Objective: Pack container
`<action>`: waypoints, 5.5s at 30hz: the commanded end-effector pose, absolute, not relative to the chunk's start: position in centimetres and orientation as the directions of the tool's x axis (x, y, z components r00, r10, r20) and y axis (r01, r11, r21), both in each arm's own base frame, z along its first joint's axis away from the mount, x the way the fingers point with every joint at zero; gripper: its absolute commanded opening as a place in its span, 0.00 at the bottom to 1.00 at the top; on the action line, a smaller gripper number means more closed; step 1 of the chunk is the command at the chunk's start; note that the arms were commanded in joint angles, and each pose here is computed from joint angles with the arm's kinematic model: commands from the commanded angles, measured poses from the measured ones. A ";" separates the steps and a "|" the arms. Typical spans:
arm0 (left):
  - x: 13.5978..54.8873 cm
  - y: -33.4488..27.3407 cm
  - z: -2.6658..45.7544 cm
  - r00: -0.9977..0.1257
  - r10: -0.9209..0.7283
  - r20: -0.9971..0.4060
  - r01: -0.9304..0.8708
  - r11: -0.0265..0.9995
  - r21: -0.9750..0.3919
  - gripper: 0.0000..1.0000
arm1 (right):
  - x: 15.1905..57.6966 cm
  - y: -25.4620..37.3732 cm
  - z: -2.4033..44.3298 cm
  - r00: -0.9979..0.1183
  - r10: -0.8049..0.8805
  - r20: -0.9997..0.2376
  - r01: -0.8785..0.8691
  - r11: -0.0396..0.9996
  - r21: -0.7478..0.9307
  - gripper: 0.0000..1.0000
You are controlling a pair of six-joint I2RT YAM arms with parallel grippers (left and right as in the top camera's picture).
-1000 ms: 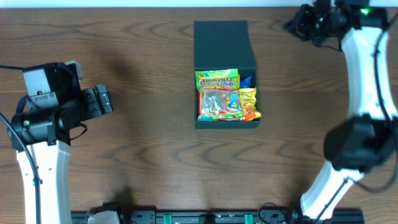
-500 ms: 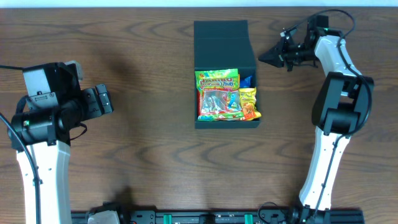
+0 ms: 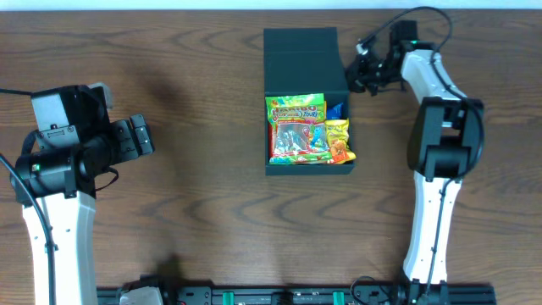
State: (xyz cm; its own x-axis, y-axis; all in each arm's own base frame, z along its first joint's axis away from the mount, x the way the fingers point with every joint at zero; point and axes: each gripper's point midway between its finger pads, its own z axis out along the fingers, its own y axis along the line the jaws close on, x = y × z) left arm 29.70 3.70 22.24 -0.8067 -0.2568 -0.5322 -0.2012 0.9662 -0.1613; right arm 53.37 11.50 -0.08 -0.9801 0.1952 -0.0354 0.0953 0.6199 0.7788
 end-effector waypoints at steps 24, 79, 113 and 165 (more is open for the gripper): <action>29.6 3.6 22.7 -0.803 -0.248 -0.542 -0.188 0.968 -0.164 0.95 | 52.7 17.8 12.6 -0.982 -0.007 -0.191 -0.191 0.007 0.982 0.01; 29.6 3.6 22.7 -0.803 -0.247 -0.542 -0.187 0.968 -0.164 0.95 | 46.6 13.2 16.5 -0.668 -0.677 -0.309 -0.663 0.730 -0.165 0.61; 29.6 3.6 22.7 -0.803 -0.247 -0.542 -0.187 0.968 -0.164 0.95 | 43.8 15.2 5.2 -0.790 -0.586 -0.182 -0.605 0.792 0.078 0.02; 29.6 3.6 22.7 -0.803 -0.247 -0.542 -0.187 0.968 -0.164 0.95 | 25.0 16.9 7.2 -0.977 0.008 -0.212 0.004 1.000 0.016 0.01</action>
